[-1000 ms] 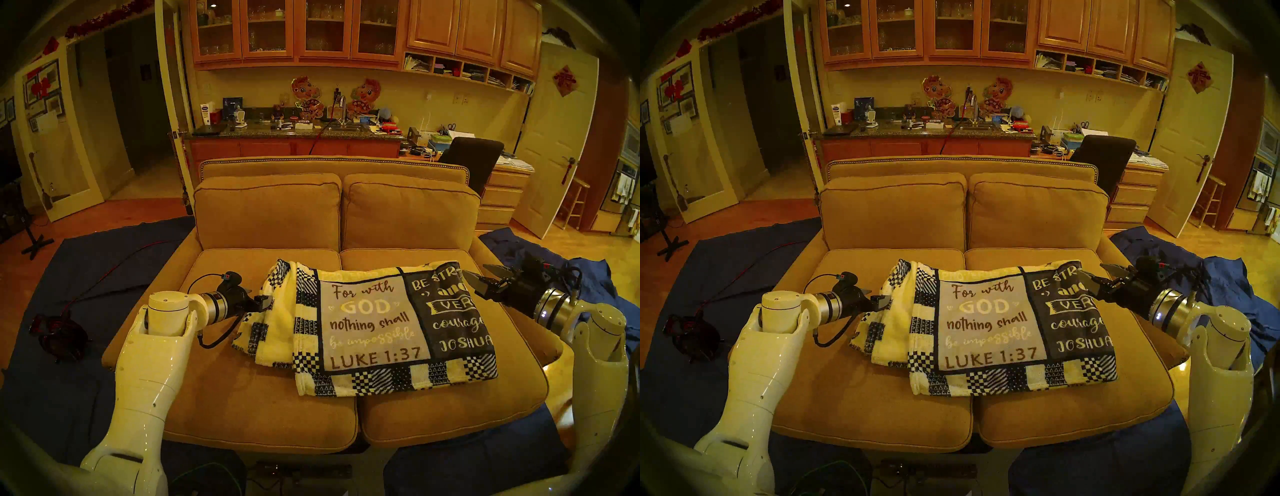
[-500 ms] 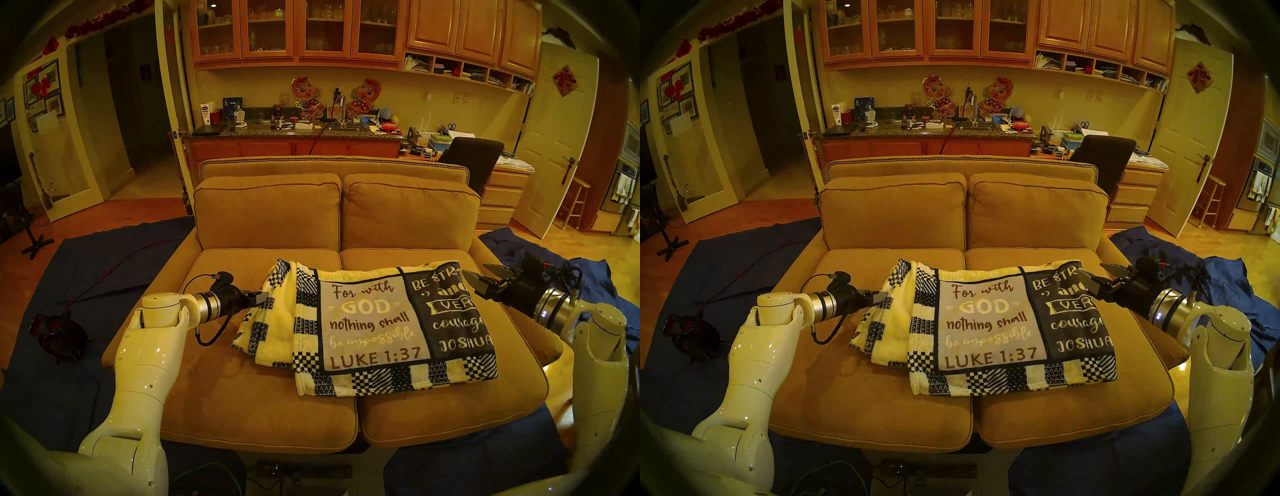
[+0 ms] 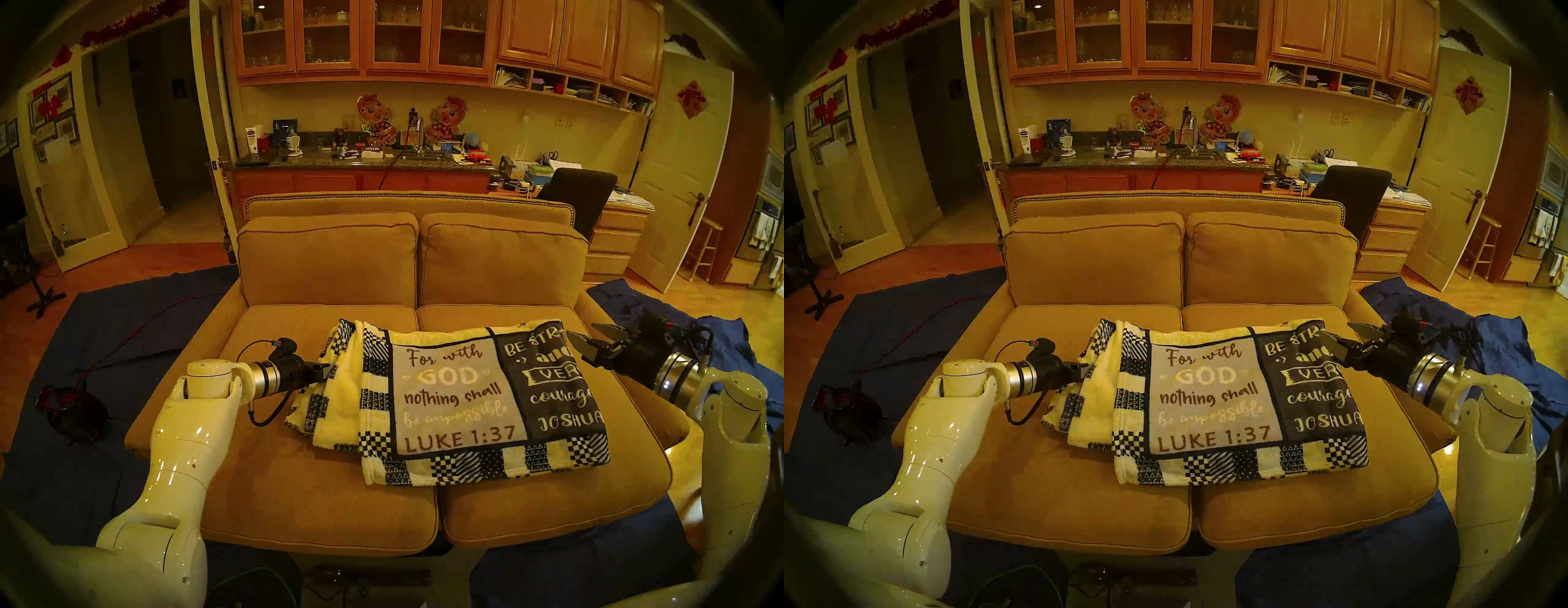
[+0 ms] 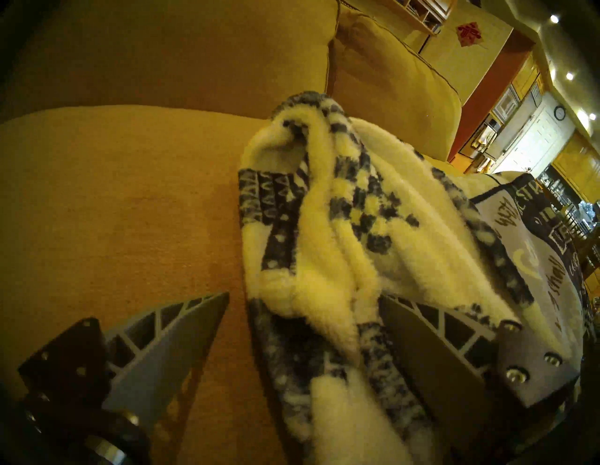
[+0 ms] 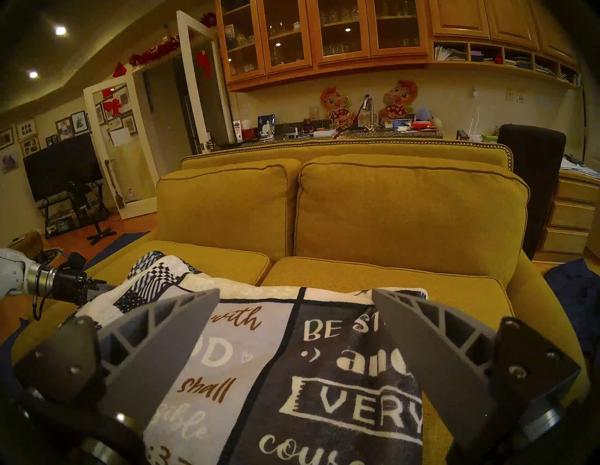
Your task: Fold the blanket in half twice
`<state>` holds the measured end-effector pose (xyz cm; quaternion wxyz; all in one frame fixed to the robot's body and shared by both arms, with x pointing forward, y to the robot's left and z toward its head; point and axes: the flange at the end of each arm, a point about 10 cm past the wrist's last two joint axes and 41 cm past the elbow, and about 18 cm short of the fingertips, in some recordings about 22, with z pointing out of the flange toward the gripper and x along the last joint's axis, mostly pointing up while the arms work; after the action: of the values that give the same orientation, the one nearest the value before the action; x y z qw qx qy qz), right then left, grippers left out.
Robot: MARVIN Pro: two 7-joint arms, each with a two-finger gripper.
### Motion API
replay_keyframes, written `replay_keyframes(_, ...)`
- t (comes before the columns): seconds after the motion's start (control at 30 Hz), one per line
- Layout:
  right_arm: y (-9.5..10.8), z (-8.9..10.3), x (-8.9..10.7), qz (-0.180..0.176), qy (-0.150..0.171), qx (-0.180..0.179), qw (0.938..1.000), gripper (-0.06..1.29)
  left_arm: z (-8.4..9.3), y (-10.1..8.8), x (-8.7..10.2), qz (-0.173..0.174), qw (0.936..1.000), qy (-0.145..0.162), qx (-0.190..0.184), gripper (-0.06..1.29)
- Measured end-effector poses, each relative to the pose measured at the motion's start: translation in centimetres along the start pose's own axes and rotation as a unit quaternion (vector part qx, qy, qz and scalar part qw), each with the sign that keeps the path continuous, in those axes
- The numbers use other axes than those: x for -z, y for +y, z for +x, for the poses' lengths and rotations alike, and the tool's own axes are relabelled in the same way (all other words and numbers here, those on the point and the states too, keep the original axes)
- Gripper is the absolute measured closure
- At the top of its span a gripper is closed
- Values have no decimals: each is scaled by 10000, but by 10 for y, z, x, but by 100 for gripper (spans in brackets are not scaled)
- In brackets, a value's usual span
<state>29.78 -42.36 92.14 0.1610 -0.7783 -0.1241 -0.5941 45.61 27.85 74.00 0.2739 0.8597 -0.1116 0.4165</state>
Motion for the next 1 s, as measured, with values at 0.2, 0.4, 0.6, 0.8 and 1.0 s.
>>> replay_keyframes(0.2, 0, 0, 0, 1, 1, 1, 10000, 2, 4, 2, -1, -101, 9997, 191, 98, 5)
replay_keyframes(0.4, 0, 0, 0, 2, 2, 2, 10000, 2, 8, 3, 1, -212, 9987, 412, 215, 5)
replay_keyframes(0.6, 0, 0, 0, 2, 2, 2, 10000, 2, 5, 5, -1, -318, 9977, 515, 320, 5)
replay_keyframes(0.8, 0, 0, 0, 3, 3, 3, 10000, 2, -2, 5, 0, -301, 9972, 549, 416, 5)
replay_keyframes(1.0, 0, 0, 0, 4, 5, 4, 10000, 2, -5, -3, 16, -177, 9971, 602, 437, 5)
